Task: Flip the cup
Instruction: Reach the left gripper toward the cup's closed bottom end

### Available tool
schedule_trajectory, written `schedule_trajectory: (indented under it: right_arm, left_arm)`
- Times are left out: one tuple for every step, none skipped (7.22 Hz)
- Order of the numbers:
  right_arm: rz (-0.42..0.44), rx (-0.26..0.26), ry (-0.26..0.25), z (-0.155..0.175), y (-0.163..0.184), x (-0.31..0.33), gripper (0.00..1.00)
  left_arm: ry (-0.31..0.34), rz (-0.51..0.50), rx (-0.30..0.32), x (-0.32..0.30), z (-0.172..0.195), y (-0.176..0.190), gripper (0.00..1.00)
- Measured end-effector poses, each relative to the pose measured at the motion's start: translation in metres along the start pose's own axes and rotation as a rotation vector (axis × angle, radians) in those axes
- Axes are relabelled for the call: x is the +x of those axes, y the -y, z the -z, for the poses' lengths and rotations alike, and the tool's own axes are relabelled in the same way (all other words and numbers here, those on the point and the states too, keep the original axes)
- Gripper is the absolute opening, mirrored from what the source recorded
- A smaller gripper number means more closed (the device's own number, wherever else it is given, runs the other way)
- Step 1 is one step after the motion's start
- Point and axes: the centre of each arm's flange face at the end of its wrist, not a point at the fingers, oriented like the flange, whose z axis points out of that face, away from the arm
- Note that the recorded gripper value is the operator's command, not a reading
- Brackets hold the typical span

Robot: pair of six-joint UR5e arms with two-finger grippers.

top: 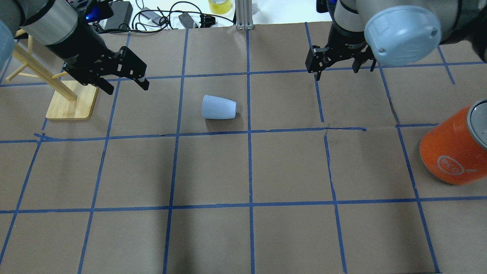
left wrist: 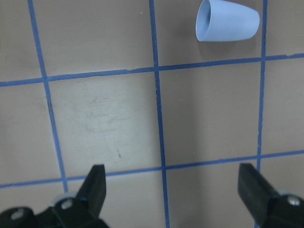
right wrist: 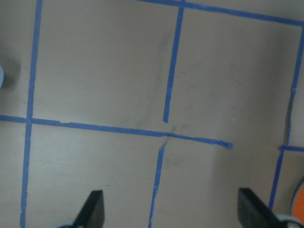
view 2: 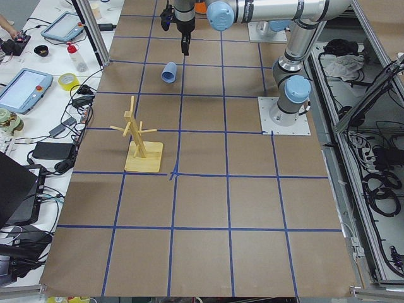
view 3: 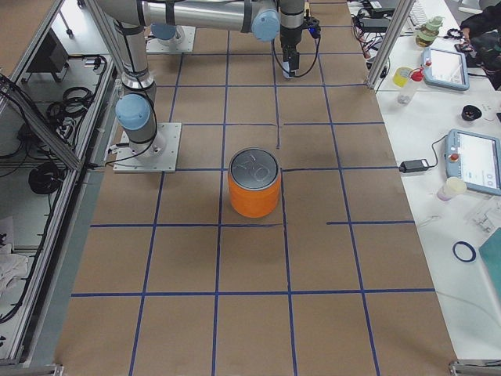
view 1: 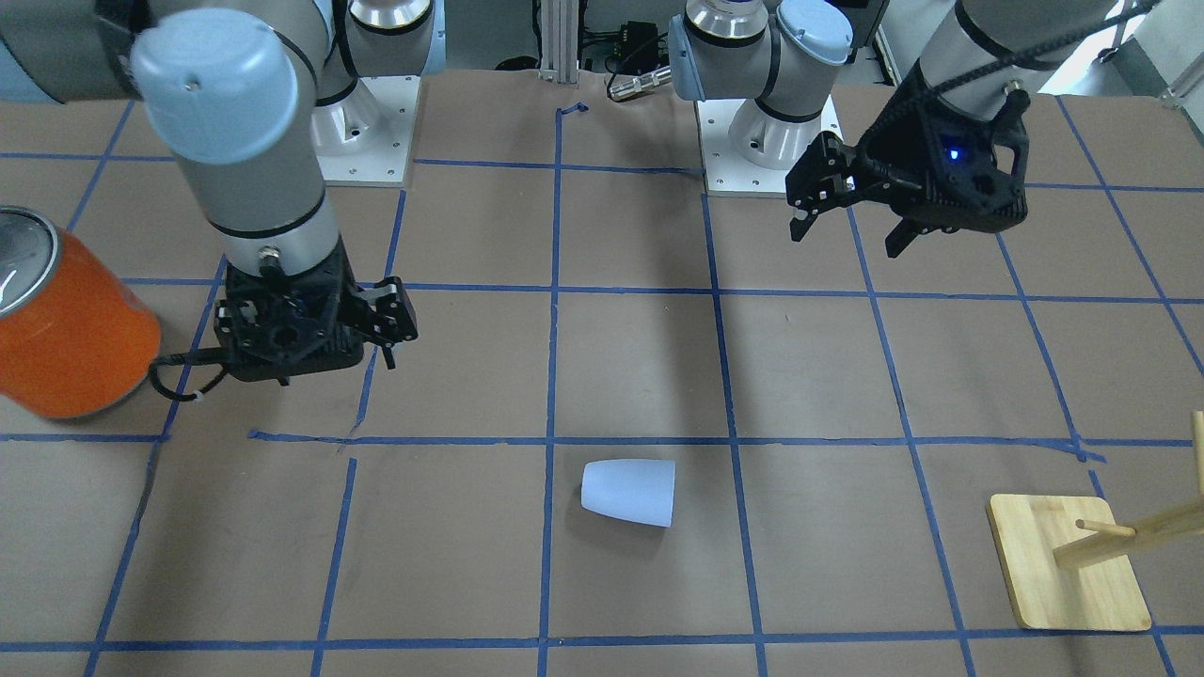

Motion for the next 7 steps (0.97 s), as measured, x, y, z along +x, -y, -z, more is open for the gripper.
schedule_trajectory:
  right_arm:
    - [-0.065,-0.025,-0.002,0.012,-0.013,0.006,1.0]
    - [-0.093,-0.05,-0.001,0.018,-0.023,0.011,1.0]
    - [-0.092,-0.077,0.003,0.02,-0.028,0.018,1.0]
    - [-0.087,-0.09,0.009,0.02,-0.03,0.029,1.0]
    - [-0.101,-0.097,0.013,0.019,-0.029,0.042,1.0]
    - [-0.116,-0.1,0.017,0.019,-0.029,0.053,1.0]
    - [-0.122,-0.099,0.021,0.019,-0.029,0.056,1.0]
  left_arm:
    - [-0.057,-0.006,0.022,-0.01,-0.027,0.011,1.0]
    - [-0.11,-0.007,0.035,-0.019,-0.056,0.022,1.0]
    - [-0.167,-0.002,0.036,-0.025,-0.083,0.032,1.0]
    - [-0.221,0.004,0.038,-0.032,-0.111,0.045,1.0]
    - [-0.269,0.006,0.051,-0.039,-0.136,0.06,1.0]
    - [-0.31,0.008,0.065,-0.047,-0.163,0.075,1.0]
    - [-0.348,0.015,0.065,-0.055,-0.189,0.086,1.0]
